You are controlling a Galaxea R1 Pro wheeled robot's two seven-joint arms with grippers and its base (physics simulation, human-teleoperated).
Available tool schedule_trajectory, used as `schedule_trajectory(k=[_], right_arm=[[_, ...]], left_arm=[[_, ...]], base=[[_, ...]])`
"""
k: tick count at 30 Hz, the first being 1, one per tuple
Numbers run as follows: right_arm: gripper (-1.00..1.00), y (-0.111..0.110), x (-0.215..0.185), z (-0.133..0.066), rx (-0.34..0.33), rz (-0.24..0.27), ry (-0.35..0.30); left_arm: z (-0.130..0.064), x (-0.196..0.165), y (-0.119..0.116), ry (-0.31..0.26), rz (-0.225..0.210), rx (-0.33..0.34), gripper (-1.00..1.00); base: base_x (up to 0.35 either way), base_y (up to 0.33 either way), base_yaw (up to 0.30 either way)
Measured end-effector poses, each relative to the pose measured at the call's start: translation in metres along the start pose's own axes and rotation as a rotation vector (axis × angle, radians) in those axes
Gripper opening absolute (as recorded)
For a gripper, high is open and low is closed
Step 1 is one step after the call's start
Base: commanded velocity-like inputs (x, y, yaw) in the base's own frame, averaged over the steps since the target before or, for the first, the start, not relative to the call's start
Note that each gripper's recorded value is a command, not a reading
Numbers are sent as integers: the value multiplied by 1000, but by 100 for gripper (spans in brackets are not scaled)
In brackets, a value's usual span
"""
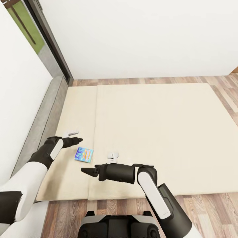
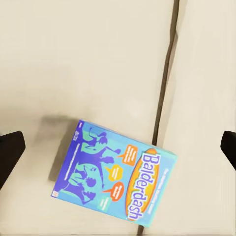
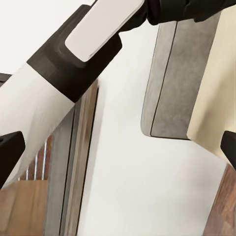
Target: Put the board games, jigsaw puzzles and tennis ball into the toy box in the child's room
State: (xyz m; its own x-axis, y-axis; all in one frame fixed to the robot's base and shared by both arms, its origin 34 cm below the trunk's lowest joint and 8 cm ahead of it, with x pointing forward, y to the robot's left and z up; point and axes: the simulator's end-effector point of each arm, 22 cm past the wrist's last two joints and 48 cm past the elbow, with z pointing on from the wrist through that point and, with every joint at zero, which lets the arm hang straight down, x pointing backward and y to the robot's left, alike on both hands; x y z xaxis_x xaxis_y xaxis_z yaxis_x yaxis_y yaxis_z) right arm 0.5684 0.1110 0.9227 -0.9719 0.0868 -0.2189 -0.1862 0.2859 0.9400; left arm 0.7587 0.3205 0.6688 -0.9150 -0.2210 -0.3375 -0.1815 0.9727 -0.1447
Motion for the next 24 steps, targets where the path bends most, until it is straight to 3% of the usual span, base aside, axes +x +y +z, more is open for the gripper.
schedule_trajectory(k=[14, 24], right_arm=[[100, -10, 4, 2, 2, 22, 7], [100, -17, 7, 4, 4, 37, 9]], left_arm=[[10, 11, 1, 38, -2, -3, 100], [18, 14, 6, 30, -4, -9, 100]], base=[[0, 0, 0], [0, 0, 0]])
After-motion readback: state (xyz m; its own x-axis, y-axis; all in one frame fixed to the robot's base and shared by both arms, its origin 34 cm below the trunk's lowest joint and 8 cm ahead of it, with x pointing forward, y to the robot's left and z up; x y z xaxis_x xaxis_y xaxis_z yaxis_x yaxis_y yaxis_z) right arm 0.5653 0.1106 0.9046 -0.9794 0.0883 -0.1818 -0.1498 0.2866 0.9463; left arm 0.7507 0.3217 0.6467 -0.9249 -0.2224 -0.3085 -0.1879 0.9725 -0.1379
